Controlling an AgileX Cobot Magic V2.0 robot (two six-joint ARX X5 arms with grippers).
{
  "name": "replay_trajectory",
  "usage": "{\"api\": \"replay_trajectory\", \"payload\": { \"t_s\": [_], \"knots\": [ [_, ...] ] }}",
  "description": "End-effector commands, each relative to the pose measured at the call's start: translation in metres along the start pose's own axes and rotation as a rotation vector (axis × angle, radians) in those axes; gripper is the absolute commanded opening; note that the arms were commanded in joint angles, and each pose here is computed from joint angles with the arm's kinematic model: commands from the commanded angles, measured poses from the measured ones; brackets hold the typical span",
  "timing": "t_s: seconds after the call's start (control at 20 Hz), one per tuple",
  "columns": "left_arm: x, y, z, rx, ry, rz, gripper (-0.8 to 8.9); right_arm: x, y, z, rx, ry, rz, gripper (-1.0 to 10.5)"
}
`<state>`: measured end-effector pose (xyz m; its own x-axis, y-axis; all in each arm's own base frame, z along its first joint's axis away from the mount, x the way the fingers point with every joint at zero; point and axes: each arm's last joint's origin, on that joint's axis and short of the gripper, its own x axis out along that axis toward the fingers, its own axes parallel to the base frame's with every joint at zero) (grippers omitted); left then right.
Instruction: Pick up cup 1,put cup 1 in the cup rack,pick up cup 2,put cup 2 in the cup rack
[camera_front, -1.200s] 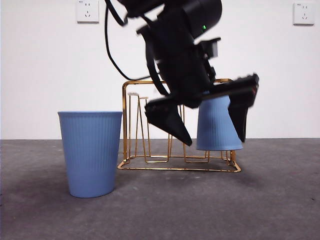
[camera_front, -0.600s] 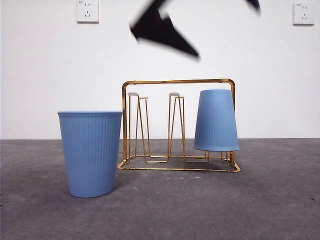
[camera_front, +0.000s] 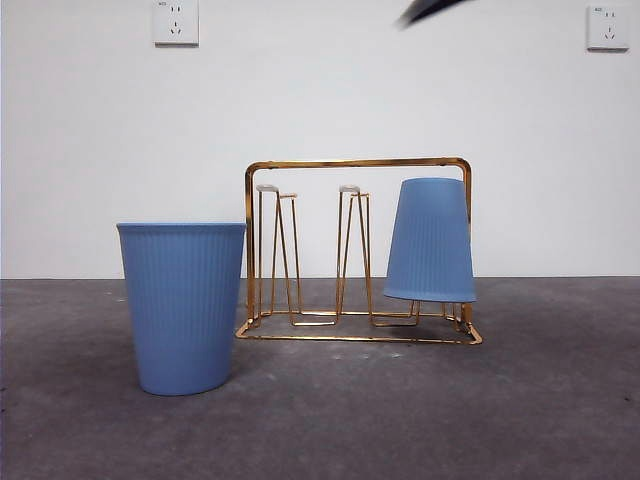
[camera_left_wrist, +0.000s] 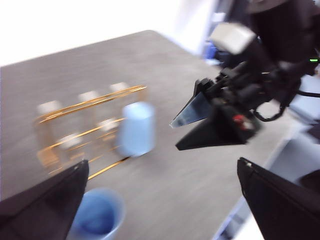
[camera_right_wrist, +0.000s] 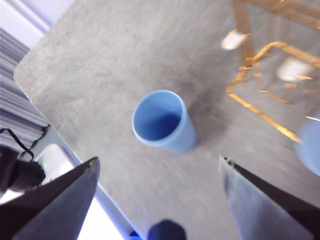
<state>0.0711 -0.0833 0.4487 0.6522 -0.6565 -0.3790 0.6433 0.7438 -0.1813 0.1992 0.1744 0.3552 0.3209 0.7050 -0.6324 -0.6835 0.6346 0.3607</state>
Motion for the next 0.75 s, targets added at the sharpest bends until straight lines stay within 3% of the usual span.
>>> {"api": "replay_trajectory", "payload": {
  "t_s": [0.05, 0.35, 0.65, 0.75],
  "knots": [
    [-0.014, 0.005, -0.010, 0.032, 0.019, 0.065, 4.99, 0.044, -0.003, 0.003, 0.049, 0.052, 0.025, 4.1],
    [-0.034, 0.011, -0.025, 0.043, 0.086, 0.089, 4.99, 0.136, -0.009, -0.009, 0.080, 0.162, -0.045, 4.1],
    [-0.034, 0.011, -0.026, 0.051, 0.093, 0.084, 4.99, 0.181, -0.020, -0.024, 0.123, 0.217, -0.121, 4.0],
    [-0.034, 0.011, -0.026, 0.051, 0.093, 0.085, 4.99, 0.190, -0.024, -0.027, 0.123, 0.219, -0.129, 3.3]
  ]
}}
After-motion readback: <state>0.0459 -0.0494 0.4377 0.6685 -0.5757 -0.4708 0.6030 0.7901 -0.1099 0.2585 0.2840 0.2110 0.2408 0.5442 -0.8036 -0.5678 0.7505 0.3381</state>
